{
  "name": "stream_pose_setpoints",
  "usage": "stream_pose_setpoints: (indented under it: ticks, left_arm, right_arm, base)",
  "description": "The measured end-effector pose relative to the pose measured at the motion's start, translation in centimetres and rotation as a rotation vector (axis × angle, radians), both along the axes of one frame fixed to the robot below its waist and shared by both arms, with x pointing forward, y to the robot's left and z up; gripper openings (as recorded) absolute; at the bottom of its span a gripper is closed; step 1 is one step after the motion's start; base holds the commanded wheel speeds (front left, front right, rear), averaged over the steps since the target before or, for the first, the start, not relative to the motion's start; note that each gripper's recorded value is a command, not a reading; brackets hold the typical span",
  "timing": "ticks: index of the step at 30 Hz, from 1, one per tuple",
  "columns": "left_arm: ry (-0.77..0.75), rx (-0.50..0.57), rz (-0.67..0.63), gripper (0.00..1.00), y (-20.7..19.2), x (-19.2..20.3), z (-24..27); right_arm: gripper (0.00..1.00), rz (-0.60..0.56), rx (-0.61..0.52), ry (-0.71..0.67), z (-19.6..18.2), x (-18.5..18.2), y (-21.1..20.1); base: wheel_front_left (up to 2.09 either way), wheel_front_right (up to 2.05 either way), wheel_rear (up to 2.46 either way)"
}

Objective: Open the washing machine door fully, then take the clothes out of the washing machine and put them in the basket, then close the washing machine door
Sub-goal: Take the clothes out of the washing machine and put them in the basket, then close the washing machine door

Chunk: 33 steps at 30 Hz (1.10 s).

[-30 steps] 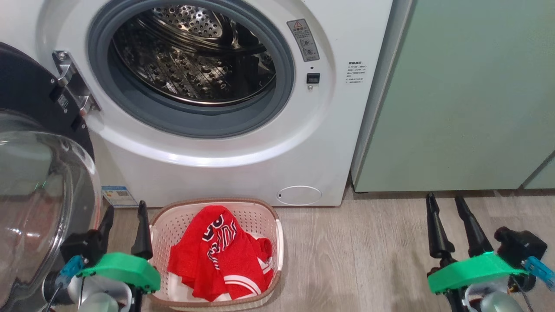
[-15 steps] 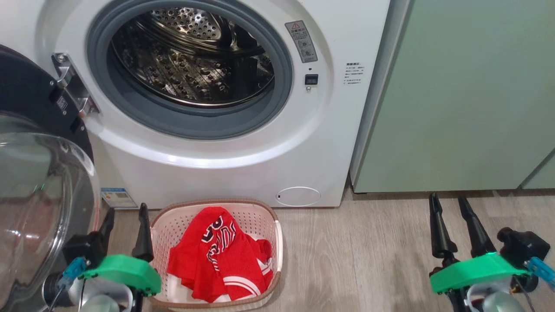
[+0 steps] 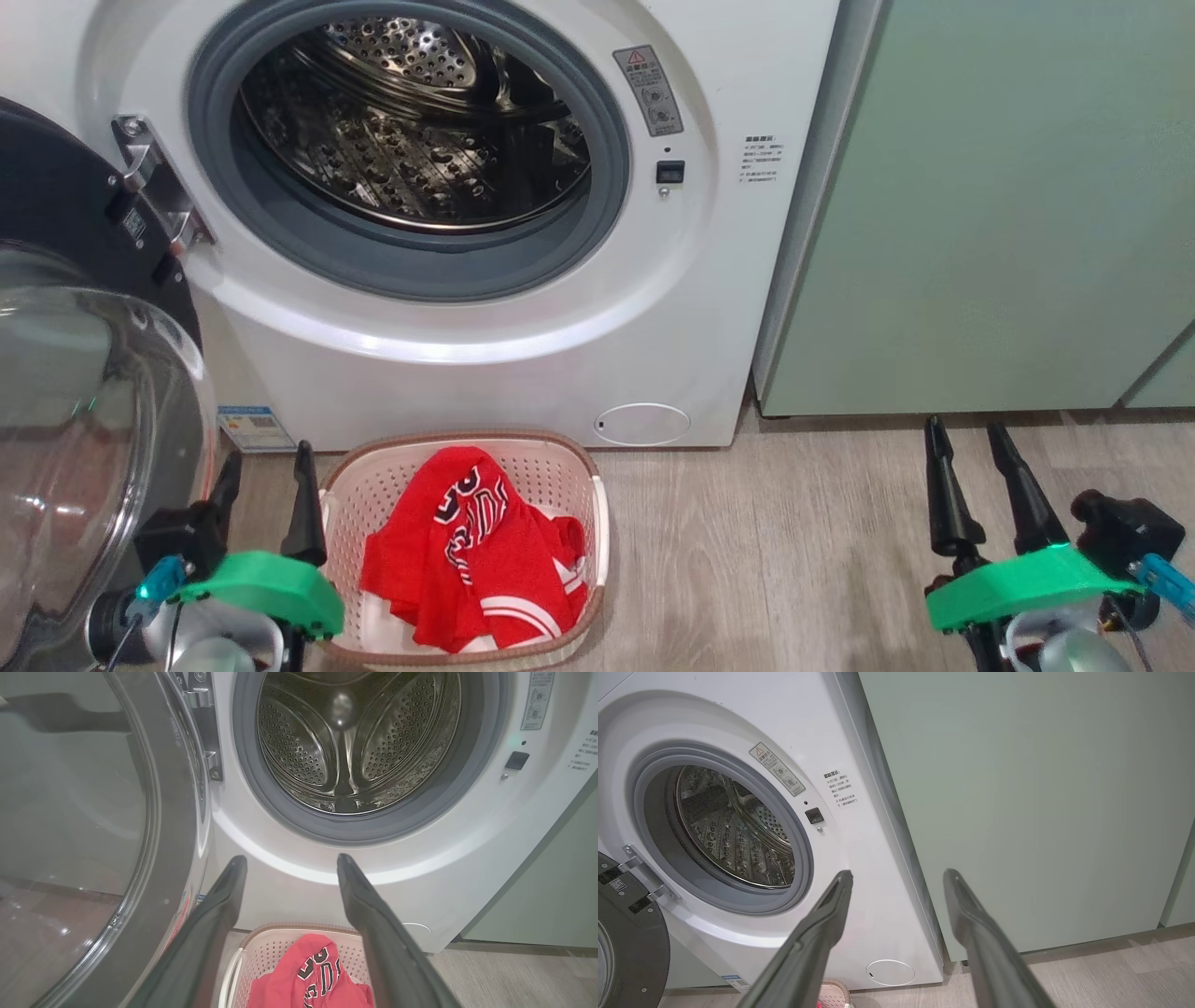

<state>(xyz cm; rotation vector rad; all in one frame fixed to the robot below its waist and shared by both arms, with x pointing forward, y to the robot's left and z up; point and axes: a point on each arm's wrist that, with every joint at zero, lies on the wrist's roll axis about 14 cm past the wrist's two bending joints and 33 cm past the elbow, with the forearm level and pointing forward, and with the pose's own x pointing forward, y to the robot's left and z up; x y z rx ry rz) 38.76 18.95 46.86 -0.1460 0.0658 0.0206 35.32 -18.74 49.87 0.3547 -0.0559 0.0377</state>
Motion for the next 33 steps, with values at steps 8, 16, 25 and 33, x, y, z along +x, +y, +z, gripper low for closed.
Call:
stream_pose_setpoints:
  ticks: [8,16,25,33]
  left_arm:
    - [0.004,0.008,0.008,1.00,0.20,0.00,-0.08]
    - [0.007,0.020,0.007,1.00,0.25,0.05,-0.16]
    - [0.013,0.030,0.001,1.00,0.14,0.05,-0.29]
    - [0.014,0.029,-0.011,1.00,-0.04,0.05,-0.35]
  right_arm:
    - [1.00,0.000,0.000,0.001,-0.02,0.00,0.00]
    - [1.00,0.002,0.002,0.004,-0.12,-0.02,0.12]
    - [1.00,0.001,0.004,0.007,-0.24,-0.07,0.13]
    - [1.00,0.000,0.004,0.010,-0.34,-0.02,0.12]
  base:
    - [-0.14,0.14,0.00]
    - [-1.10,1.10,0.00]
    - [-2.04,2.04,0.00]
    - [-1.71,1.71,0.00]
